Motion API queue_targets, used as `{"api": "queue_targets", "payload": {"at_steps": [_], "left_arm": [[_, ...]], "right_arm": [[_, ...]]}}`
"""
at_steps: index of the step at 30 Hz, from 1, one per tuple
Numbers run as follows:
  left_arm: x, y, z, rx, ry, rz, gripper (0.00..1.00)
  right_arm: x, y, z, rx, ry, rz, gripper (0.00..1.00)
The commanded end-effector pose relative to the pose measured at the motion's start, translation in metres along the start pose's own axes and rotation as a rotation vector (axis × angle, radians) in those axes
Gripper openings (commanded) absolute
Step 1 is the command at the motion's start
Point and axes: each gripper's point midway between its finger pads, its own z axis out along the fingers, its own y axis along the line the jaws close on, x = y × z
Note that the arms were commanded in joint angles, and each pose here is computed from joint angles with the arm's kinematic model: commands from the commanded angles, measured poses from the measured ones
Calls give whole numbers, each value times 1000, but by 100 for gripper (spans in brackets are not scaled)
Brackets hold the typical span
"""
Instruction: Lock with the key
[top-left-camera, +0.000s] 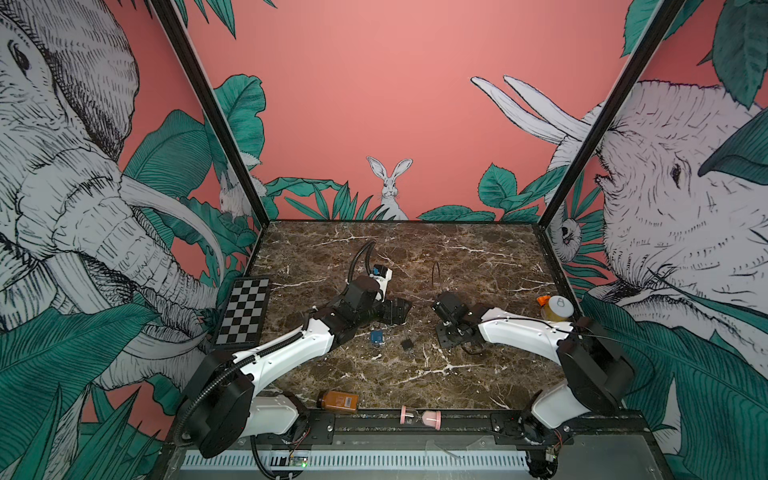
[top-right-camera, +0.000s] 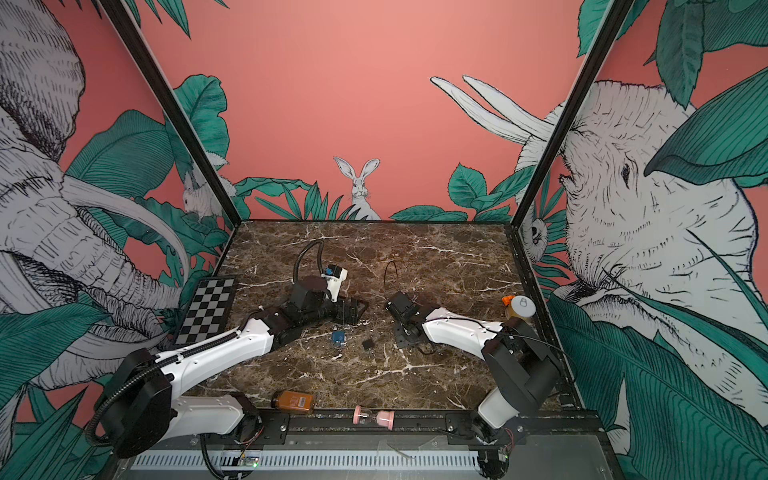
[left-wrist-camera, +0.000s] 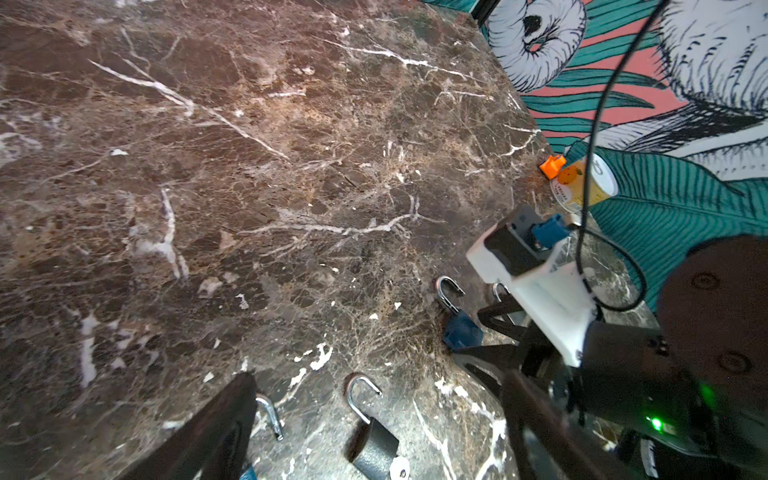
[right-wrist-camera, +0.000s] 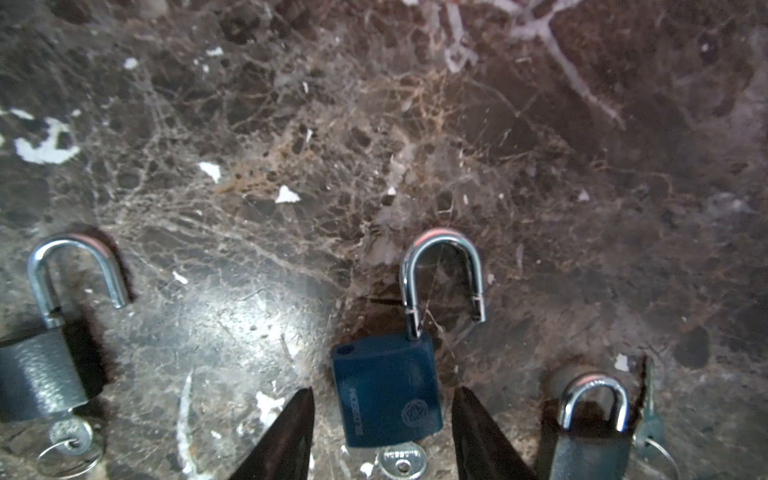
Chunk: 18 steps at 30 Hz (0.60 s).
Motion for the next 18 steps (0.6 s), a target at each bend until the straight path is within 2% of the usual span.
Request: {"api": "queue_targets", "payload": {"at_steps": [1, 18], "left_arm": [[-12, -13, -2, 65, -28, -1, 93], [-5, -15, 4, 86, 4, -17, 92]], "right_arm": [[-4, 2, 3, 7, -5, -12, 51], [15, -2, 21, 14, 50, -6, 46]]}}
